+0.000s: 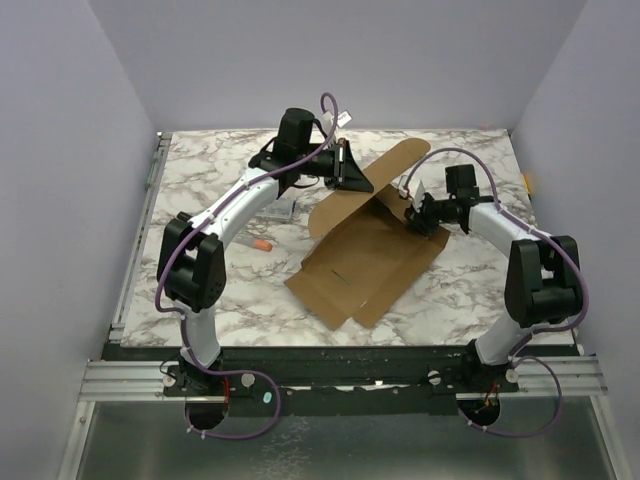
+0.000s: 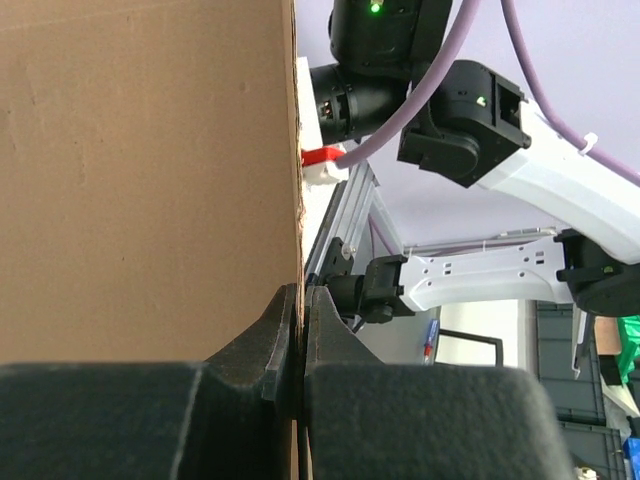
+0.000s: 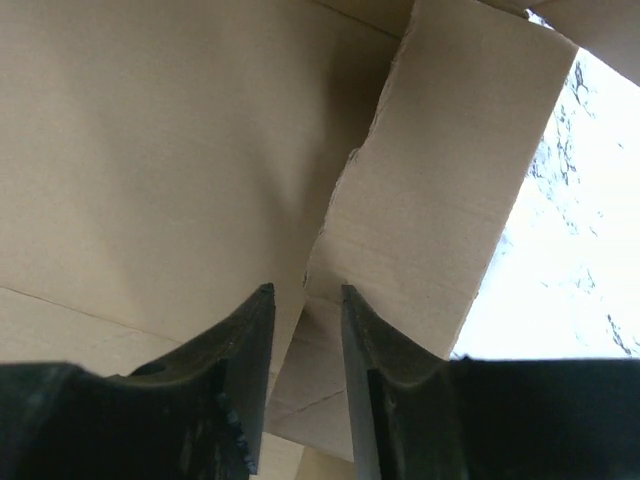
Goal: Fold the paper box
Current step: Fold the paper box at the center of the board.
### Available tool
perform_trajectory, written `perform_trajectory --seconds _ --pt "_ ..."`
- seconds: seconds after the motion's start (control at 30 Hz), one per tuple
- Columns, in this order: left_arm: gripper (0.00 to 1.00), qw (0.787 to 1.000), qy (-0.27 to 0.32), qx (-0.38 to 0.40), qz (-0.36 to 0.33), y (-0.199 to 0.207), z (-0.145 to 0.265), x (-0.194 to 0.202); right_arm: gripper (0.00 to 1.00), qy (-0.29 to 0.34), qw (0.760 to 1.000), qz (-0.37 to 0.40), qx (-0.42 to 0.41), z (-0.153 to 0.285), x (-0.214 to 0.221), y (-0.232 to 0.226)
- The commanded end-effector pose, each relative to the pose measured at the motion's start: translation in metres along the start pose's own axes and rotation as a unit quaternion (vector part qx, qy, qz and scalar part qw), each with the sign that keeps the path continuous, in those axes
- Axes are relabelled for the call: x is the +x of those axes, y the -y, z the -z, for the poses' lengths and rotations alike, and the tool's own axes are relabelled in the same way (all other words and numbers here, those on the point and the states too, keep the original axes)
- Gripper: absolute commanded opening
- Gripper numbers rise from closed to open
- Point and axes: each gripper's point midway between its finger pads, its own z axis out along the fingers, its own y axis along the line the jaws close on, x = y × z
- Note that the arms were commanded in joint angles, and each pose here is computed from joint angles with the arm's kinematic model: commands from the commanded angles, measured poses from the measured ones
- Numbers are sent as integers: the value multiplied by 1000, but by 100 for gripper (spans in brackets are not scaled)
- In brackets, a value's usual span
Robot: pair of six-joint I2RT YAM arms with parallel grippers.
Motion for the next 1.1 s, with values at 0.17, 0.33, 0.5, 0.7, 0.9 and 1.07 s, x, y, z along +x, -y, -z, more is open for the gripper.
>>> perform_trajectory --seconds 0.17,0.33,0.5,0.7,0.9,1.07 --pt "0 1000 -18 4 -24 -9 -2 15 42 32 995 -95 17 14 -9 14" --pt "0 999 -26 0 -25 -14 -2 22 41 70 988 -133 47 24 -15 35" --pt "0 999 -29 -1 -26 -16 -1 25 38 82 981 -172 42 21 -8 48" --pt "0 999 -29 4 -32 -11 0 24 43 89 975 -204 19 12 -9 50" --pt "0 999 -31 -1 -31 -16 0 26 46 97 964 -249 5 19 -1 52" --pt "0 999 -31 -6 -32 -18 -1 25 59 95 961 -260 26 41 13 62"
